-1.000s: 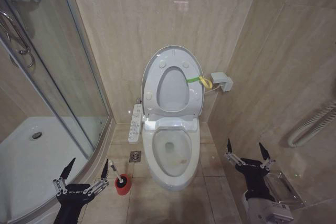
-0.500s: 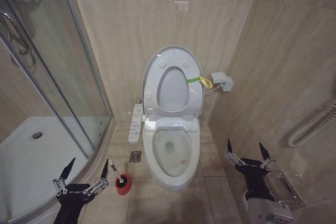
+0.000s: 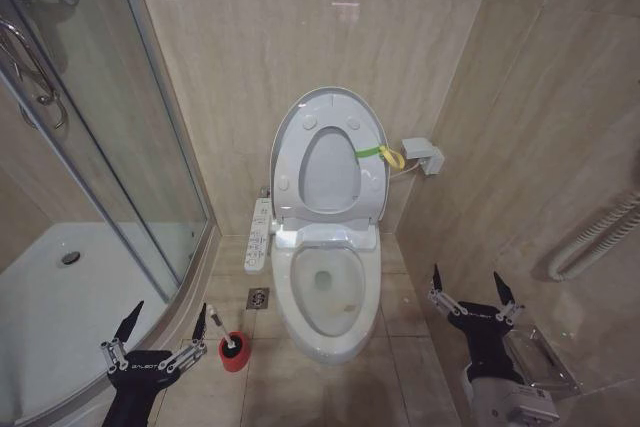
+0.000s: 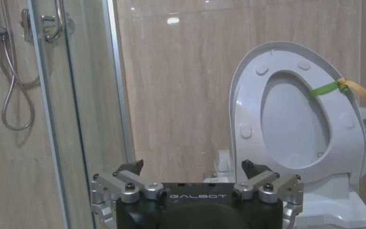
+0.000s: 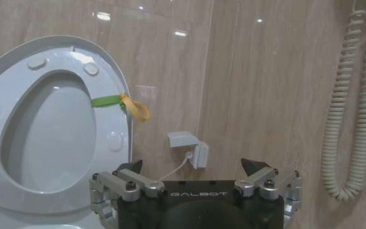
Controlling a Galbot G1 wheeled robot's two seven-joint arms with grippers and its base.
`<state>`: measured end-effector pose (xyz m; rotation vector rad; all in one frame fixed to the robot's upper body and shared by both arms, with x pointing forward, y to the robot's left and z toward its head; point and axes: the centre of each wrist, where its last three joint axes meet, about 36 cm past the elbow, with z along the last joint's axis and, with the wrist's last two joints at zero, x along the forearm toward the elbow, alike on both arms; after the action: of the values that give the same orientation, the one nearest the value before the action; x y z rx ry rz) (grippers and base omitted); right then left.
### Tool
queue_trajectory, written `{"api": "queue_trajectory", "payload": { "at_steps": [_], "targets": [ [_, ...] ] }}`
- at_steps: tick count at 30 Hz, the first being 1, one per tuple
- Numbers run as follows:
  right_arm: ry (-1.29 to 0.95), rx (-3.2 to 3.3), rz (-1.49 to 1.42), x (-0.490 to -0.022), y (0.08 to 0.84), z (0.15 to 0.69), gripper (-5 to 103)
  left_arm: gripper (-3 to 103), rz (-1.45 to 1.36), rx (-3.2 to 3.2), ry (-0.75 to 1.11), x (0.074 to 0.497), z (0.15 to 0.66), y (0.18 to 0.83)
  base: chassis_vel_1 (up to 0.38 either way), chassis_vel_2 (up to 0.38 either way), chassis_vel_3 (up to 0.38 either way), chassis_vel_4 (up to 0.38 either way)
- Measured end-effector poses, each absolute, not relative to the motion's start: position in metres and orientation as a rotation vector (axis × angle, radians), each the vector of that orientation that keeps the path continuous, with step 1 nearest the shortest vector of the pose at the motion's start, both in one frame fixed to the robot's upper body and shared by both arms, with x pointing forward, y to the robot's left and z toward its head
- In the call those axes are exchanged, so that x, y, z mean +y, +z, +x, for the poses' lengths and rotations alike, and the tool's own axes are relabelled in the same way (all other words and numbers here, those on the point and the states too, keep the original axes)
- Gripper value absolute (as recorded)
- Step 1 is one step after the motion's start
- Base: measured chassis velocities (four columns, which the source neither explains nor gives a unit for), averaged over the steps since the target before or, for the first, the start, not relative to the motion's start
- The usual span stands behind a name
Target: Open the toilet lid, clean the toilet bowl with a toilet brush, close the toilet lid, and flush.
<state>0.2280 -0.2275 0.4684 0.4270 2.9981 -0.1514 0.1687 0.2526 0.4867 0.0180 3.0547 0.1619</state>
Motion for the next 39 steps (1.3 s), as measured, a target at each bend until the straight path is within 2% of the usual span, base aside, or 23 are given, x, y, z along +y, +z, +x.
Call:
{"api": "queue_trajectory", "payload": {
  "at_steps": [31,39],
  "targets": [
    [-0.151,2.998,0.427,-0.228,0.468,0.228,100,100,0.017,3.055,0.161,0.253,0.17,0.486,0.0,0.0,0.0,0.0],
    [-0.151,2.998,0.427,-0.228,0.468,0.228,100,100,-0.065,3.099,0.098,0.262,0.21,0.473,0.0,0.0,0.0,0.0]
  ]
}}
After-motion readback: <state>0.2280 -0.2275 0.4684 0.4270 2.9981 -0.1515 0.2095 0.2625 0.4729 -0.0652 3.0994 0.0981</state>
